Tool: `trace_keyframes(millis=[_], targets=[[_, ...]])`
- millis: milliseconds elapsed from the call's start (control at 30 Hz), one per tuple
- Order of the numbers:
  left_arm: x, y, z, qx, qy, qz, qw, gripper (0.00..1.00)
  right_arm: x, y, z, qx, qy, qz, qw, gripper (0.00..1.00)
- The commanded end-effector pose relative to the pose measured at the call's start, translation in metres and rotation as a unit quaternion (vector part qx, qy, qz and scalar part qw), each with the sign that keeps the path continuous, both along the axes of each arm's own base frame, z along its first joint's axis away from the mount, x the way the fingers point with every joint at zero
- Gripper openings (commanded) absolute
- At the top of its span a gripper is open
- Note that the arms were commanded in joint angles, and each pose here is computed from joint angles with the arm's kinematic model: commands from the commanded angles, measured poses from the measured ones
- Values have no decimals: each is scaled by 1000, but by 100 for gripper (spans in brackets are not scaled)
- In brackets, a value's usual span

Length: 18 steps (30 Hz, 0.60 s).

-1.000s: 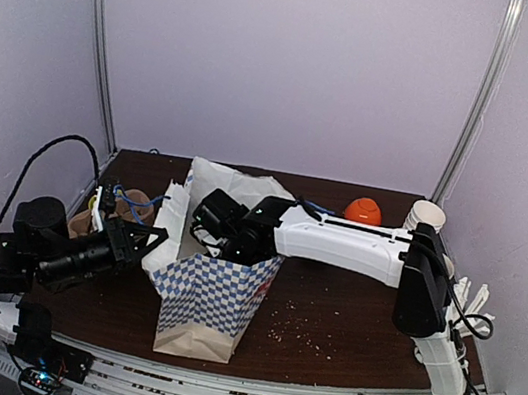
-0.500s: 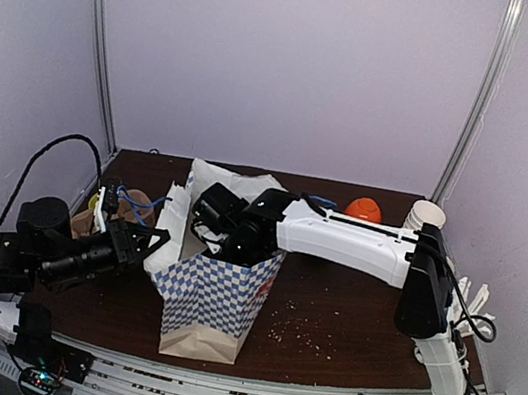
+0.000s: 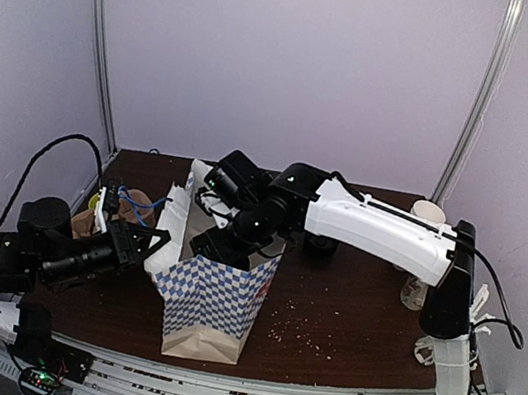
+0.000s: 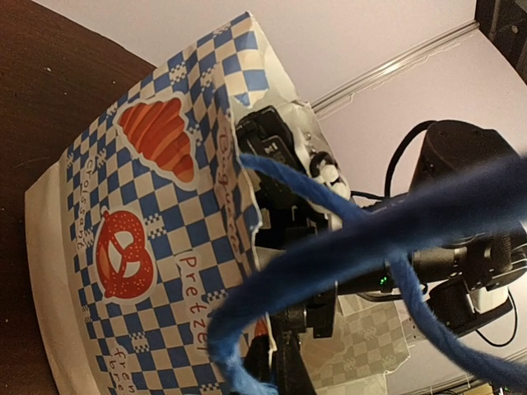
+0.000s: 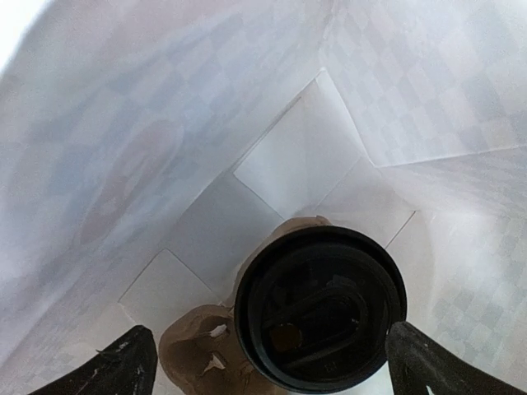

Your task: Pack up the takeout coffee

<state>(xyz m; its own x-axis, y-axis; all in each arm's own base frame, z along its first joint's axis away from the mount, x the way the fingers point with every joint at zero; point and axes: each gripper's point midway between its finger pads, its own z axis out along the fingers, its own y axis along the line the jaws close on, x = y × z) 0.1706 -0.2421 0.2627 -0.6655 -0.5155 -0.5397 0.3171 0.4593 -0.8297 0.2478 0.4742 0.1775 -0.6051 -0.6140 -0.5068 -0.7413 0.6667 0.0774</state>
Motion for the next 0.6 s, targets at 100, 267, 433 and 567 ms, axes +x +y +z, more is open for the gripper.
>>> trace_keyframes(millis=[100,267,433,567], targets=[[3,1,13,0,-15,4,1000,0,-7,-5,22,12,0,1,1000,100],[3,1,11,3,-14,5,1000,0,-7,-5,49,46,-10,-2,999,100],[3,1,9,7,-14,4,1000,0,-10,-9,82,78,-21,-6,997,100],[3,0,8,9,-13,2,1000,0,-12,-13,96,88,-27,-7,996,100]])
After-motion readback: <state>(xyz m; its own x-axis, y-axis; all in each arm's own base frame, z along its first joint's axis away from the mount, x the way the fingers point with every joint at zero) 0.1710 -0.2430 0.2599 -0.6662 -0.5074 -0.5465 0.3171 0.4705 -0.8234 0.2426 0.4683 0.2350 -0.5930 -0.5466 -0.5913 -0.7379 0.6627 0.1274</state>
